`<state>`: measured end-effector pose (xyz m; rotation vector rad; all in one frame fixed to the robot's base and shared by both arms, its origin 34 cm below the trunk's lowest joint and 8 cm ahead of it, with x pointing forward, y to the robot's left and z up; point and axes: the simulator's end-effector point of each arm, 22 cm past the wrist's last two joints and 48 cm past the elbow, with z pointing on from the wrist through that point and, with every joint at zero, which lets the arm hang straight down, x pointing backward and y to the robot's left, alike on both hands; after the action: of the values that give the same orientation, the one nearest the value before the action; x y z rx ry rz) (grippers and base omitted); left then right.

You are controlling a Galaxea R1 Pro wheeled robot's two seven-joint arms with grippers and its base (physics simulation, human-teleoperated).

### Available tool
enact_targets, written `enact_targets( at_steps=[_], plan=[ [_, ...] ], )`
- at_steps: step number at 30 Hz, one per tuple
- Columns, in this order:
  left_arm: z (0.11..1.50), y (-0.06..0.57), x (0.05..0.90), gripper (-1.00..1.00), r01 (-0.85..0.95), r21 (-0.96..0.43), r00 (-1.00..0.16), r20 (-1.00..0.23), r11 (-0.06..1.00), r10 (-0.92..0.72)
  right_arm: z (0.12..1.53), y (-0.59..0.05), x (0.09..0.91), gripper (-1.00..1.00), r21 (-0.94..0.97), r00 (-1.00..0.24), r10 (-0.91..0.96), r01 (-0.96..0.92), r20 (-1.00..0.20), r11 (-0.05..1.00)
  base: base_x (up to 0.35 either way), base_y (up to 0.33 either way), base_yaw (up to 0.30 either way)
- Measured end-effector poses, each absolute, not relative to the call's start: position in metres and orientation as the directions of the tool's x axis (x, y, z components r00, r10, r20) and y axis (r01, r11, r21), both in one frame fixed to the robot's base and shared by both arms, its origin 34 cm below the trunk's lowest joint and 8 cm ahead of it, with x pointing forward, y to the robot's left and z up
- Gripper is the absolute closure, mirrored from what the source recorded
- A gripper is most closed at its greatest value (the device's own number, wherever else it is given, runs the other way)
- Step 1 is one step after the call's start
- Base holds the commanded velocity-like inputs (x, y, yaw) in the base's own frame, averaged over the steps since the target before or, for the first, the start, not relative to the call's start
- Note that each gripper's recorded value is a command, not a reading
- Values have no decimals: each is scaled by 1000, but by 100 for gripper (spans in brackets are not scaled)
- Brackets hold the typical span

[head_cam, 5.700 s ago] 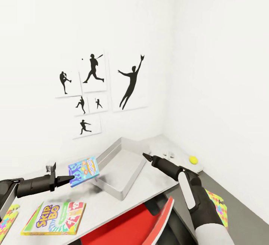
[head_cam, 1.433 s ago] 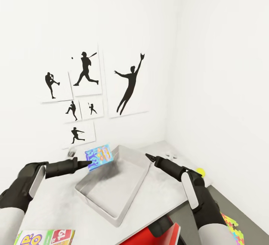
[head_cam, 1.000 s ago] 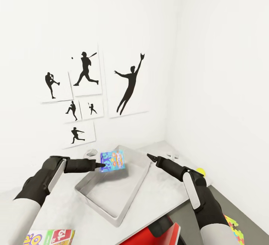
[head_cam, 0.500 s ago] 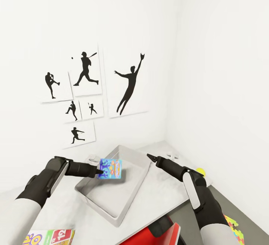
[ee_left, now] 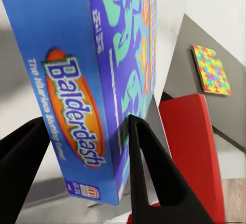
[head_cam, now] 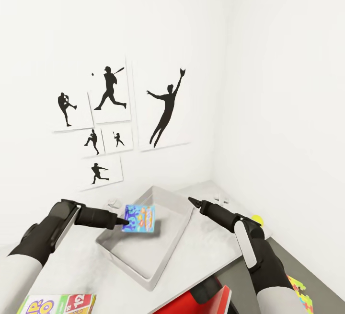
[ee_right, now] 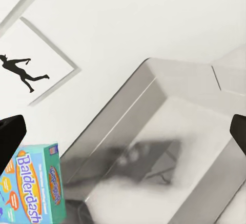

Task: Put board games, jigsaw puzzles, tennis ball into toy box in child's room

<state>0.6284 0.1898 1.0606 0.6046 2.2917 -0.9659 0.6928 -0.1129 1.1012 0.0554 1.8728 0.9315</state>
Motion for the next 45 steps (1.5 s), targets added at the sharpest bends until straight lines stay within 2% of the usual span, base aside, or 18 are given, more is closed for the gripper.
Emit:
enact_targets(
  at_steps=[24,34,45],
  plan=[
    [1037,170,603,100,638,-480,-740,-599,602,307,1101,-113,693,-100,621,-497,423,-350,-758,702,0,0,0],
    [1020,183,603,100,644,-411,-736,-564,646,375,1101,-113,693,-100,621,-497,423,-349,-758,702,0,0,0],
    [1015,184,600,100,642,-401,-741,-546,654,392,1101,-113,693,-100,620,-497,422,-350,-758,702,0,0,0]
  ],
)
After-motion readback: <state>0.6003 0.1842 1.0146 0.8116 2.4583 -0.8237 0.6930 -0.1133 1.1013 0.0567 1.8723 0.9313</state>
